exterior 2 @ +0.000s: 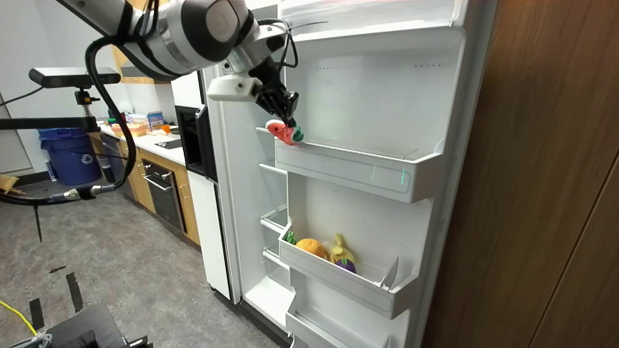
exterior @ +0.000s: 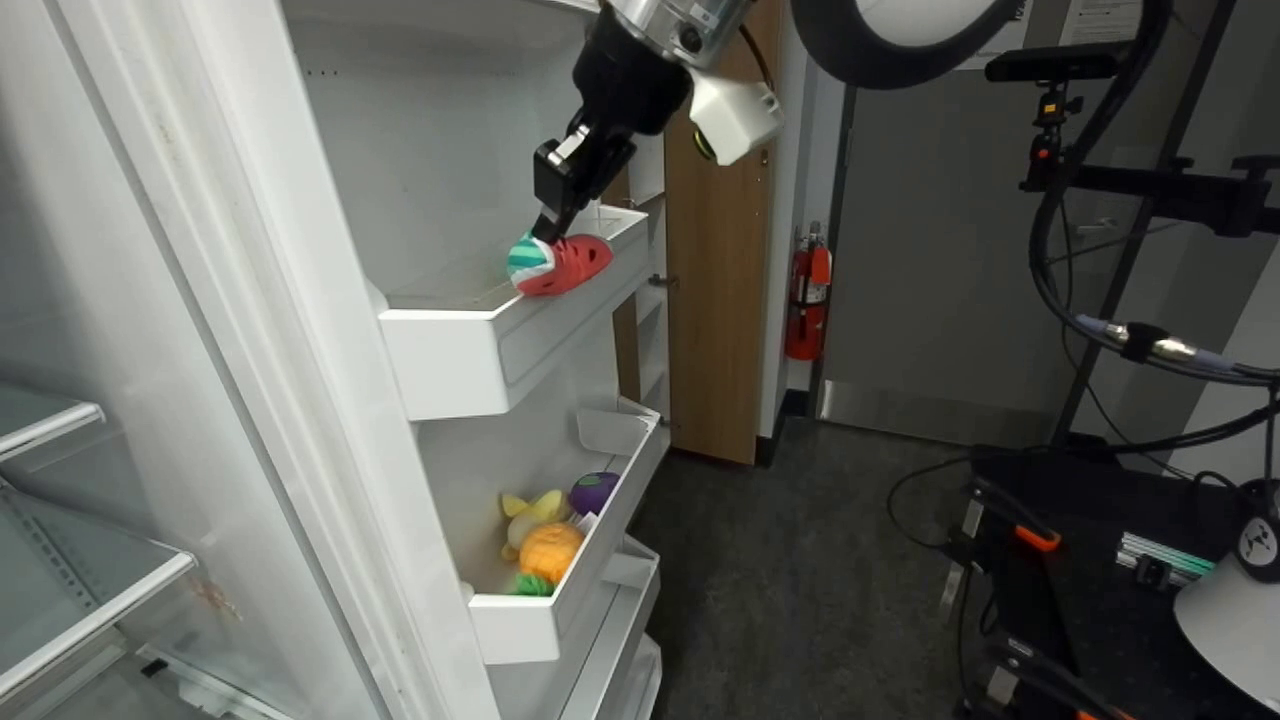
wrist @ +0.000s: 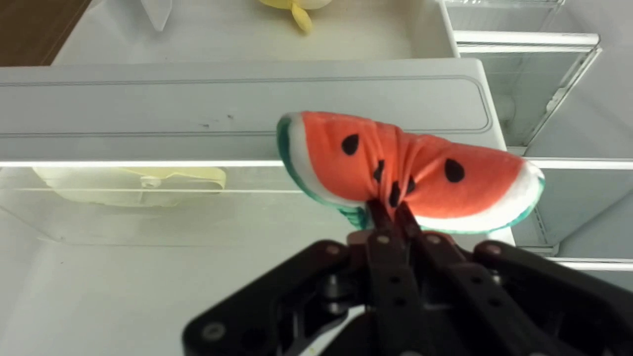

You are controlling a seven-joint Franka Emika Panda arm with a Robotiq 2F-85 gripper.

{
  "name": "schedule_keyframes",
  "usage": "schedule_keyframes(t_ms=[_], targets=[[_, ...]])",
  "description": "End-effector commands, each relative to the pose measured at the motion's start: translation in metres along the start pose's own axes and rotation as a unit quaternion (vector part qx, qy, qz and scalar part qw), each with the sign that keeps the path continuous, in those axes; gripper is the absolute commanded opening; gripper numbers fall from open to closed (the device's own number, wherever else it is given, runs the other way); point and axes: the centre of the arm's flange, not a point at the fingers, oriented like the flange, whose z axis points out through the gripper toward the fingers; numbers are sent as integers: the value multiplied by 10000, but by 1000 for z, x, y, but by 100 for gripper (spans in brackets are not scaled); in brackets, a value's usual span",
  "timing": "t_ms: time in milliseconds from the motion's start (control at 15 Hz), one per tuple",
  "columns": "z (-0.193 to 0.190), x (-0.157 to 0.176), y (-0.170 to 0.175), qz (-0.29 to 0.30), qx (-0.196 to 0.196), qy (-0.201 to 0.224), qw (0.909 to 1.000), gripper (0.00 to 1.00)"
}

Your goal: Move the watermelon plush toy from the top compartment to the bottom compartment.

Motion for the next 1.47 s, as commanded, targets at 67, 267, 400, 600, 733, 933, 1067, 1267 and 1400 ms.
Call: schedule_keyframes(t_ms=[67, 267, 400, 600, 733, 933, 1067, 1267, 1400], targets=[[-8, -42, -2, -106, 39, 22, 9999, 1], [-1, -60, -6, -180, 50, -14, 9998, 1], [8, -70, -8, -247, 31, -56, 9997, 1], [21, -85, -10, -428, -41, -82, 9990, 1], [31, -95, -10, -542, -102, -120, 9984, 1], [45, -107, -5, -657, -144, -166, 9976, 1], [56, -113, -3, -637, -111, -258, 9976, 1], [73, -122, -3, -533, -33, -435, 9976, 1], [85, -127, -3, -488, -26, -533, 9974, 1]])
